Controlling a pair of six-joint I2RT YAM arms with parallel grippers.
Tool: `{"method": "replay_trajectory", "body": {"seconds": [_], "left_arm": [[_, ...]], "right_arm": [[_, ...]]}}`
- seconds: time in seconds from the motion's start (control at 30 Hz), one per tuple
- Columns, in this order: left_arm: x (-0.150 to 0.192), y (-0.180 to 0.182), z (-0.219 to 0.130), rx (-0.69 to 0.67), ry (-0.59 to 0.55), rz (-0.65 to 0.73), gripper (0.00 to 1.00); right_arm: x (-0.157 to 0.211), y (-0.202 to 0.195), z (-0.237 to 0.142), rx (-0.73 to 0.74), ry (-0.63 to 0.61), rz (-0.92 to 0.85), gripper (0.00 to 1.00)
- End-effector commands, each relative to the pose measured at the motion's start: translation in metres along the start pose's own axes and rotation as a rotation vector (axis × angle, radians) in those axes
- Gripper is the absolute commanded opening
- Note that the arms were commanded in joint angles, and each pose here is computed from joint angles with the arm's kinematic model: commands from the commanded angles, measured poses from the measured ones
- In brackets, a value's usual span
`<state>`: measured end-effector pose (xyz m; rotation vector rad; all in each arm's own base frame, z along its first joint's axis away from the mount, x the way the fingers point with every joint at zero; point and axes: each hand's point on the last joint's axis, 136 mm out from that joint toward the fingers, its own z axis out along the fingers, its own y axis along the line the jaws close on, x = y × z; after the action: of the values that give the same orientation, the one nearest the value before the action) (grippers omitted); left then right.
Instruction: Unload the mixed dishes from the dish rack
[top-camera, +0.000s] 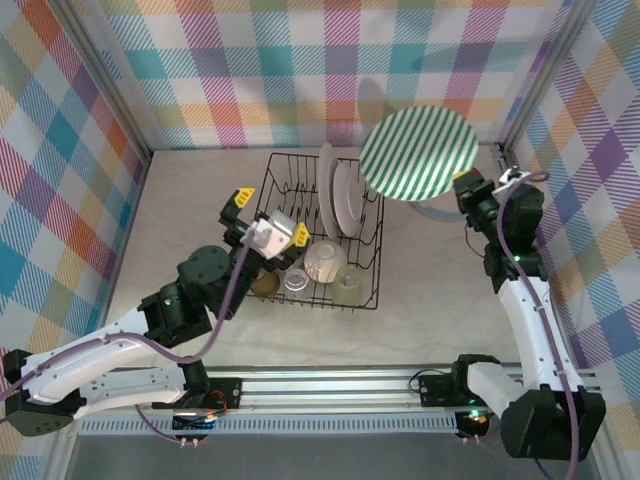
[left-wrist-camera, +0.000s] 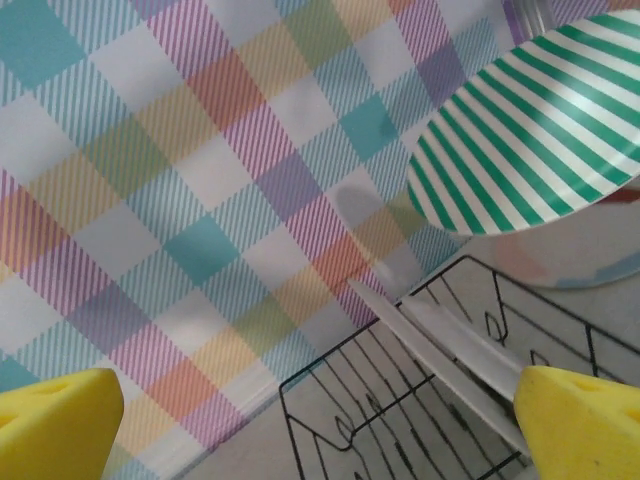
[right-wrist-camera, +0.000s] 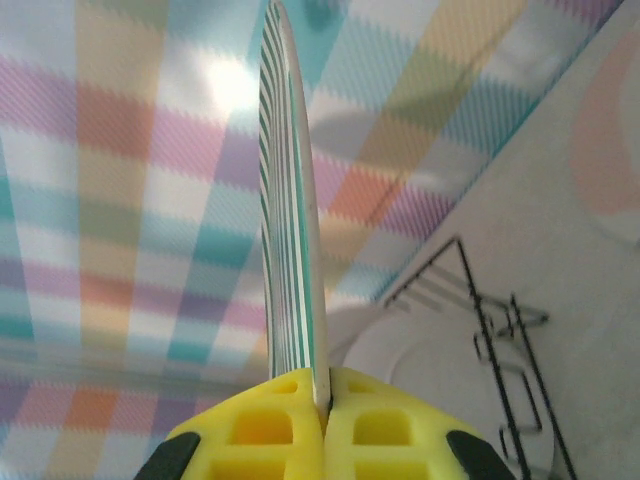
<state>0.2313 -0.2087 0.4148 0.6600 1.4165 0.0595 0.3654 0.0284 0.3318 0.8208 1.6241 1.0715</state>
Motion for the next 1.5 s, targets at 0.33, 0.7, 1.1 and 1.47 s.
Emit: {"method": "replay_trajectory", "body": {"seconds": [0.33,0.7,1.1,1.47], "left_arm": [[0.062,-0.055,0.006,0.436,0.369,-0.555,1.0],[0.117,-0.054,0.015,0.46,0.413,-0.816,1.0],[0.106,-0.05,0.02,0.545,0.304,-0.921,1.0],[0.103,-0.051,0.019,0.563,0.281,-0.93,1.0]], "right_arm": [[-0.085,-0.088,0.045,0.088,-0.256,0.06,0.0],[-0.083,-0.155,0.094,0.162,-0.146,0.046,0.0],[-0.079,-0.208,0.114,0.201,-0.072,0.074,0.0],[-0.084,-0.233,0.125,0.193,-0.041,0.1,0.0]]}}
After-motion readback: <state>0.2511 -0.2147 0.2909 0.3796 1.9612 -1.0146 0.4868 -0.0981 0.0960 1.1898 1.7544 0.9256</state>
